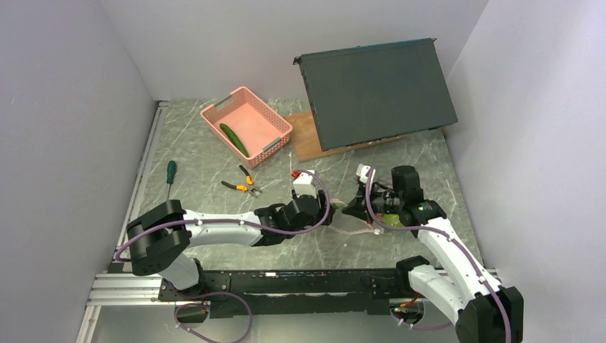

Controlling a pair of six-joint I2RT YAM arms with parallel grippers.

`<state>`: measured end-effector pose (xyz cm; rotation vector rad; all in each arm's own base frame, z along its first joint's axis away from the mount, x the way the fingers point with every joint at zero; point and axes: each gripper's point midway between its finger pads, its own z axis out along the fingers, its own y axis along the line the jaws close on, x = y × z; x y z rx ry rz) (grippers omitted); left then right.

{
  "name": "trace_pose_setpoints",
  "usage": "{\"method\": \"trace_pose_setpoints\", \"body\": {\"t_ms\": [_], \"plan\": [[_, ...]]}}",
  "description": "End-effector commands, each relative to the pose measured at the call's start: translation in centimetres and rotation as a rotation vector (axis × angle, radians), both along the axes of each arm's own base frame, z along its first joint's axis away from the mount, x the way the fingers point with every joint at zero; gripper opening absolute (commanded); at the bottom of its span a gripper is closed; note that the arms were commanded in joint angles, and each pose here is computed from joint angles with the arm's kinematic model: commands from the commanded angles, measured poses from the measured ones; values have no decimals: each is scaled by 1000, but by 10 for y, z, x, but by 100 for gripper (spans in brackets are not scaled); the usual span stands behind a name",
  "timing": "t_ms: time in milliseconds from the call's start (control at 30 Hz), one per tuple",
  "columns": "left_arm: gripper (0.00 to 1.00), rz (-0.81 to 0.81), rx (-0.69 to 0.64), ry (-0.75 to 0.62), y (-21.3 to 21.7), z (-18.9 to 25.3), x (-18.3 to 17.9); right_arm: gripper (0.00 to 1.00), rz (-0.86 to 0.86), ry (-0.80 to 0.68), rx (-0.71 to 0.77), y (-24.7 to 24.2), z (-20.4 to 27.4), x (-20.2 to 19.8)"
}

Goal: Open the zip-top bag and remove the fake food
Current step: Pick up the fake vegetable from the zipper food storage bag.

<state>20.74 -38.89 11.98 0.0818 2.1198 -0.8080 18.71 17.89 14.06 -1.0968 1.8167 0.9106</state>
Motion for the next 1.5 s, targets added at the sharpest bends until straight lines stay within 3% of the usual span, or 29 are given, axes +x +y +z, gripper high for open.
{"method": "trace_pose_setpoints", "body": {"t_ms": [0, 1067, 1267, 1367, 1467], "plan": [[60, 84, 47, -21, 5, -3, 12, 0, 38, -57, 33, 4, 17, 1], [32, 204, 348, -165, 13, -34, 49, 0, 69, -36, 48, 7, 16, -5], [18, 215, 386, -171, 16, -39, 51, 0, 69, -36, 48, 7, 16, -5], [0, 202, 397, -173, 17, -38, 50, 0, 69, -37, 46, 7, 15, -5], [0, 178, 382, -178, 21, -33, 46, 0, 66, -39, 44, 7, 15, -4]]}}
